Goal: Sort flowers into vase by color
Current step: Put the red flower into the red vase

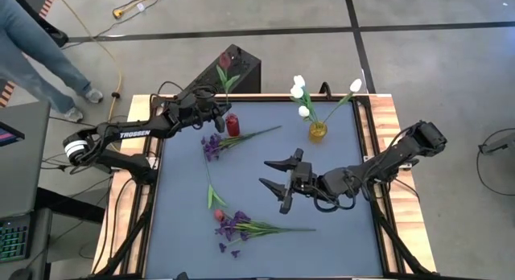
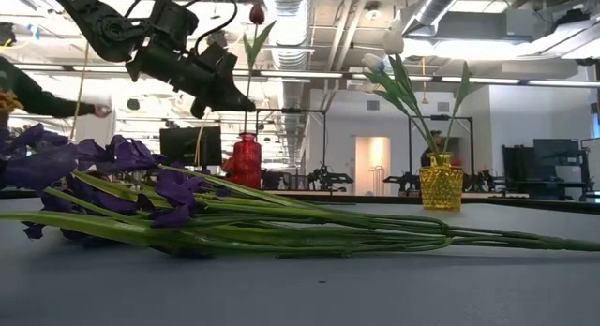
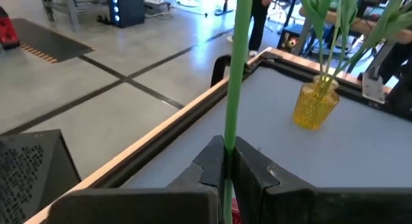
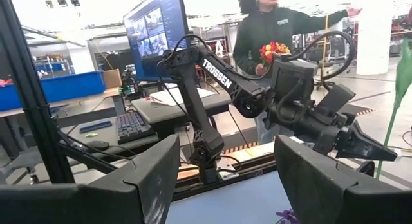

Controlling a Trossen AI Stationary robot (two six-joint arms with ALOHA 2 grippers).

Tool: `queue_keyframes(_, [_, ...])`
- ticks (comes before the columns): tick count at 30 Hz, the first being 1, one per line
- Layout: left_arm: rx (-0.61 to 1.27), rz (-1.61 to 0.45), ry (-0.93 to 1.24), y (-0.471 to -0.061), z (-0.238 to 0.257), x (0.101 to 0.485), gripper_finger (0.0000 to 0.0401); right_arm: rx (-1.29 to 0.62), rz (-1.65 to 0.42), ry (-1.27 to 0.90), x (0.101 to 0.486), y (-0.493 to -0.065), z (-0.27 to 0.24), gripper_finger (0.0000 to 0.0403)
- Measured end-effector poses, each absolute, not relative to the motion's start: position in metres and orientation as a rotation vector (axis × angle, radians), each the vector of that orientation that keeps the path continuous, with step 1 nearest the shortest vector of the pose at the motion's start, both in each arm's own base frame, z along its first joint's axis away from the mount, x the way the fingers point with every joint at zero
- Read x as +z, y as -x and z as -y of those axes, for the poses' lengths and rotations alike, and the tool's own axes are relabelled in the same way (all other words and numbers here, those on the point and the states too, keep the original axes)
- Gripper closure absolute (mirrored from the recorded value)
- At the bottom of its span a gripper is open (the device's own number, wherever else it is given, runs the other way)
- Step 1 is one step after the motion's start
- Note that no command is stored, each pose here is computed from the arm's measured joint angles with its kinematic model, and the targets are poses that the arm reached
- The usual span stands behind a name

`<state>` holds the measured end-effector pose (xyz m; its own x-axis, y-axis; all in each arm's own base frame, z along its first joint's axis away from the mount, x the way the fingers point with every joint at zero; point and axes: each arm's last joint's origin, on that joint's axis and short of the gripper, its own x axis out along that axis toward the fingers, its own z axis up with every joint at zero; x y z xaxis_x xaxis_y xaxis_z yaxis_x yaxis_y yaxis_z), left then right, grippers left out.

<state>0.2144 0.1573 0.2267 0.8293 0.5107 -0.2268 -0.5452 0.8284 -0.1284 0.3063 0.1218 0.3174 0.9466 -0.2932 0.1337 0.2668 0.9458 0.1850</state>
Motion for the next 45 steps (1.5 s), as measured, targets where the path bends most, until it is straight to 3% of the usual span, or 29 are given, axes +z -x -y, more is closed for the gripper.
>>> queue_keyframes(6, [0.551, -0.195, 0.181, -0.215, -0.157, 0.226, 0.0355, -0.291, 0.156, -0.137, 0.317, -0.306, -0.121, 0.0125])
queue_keyframes(12, [0.52, -0.272, 0.208, -0.213, -0.155, 0.219, 0.0295, -0.288, 0.098, -0.09, 0.311, -0.307, -0.123, 0.0125])
queue_keyframes(17, [0.468, -0.368, 0.264, -0.211, -0.151, 0.209, 0.0242, -0.253, -0.059, -0.051, 0.301, -0.298, -0.128, 0.0125])
queue_keyframes(24, [0.429, -0.403, 0.287, -0.203, -0.144, 0.215, 0.0193, -0.114, -0.337, -0.232, 0.282, -0.282, -0.13, 0.0125])
queue_keyframes(29, [0.417, -0.423, 0.259, -0.196, -0.139, 0.23, 0.018, -0.109, -0.509, -0.278, 0.264, -0.279, -0.128, 0.0125])
queue_keyframes(37, [0.369, -0.671, 0.295, -0.186, -0.13, 0.242, 0.0179, -0.017, -0.634, -0.327, 0.255, -0.274, -0.135, 0.0125])
queue_keyframes(45, [0.17, -0.882, 0.435, -0.179, -0.106, 0.229, 0.0179, 0.054, -0.778, -0.277, 0.217, -0.283, -0.157, 0.0125])
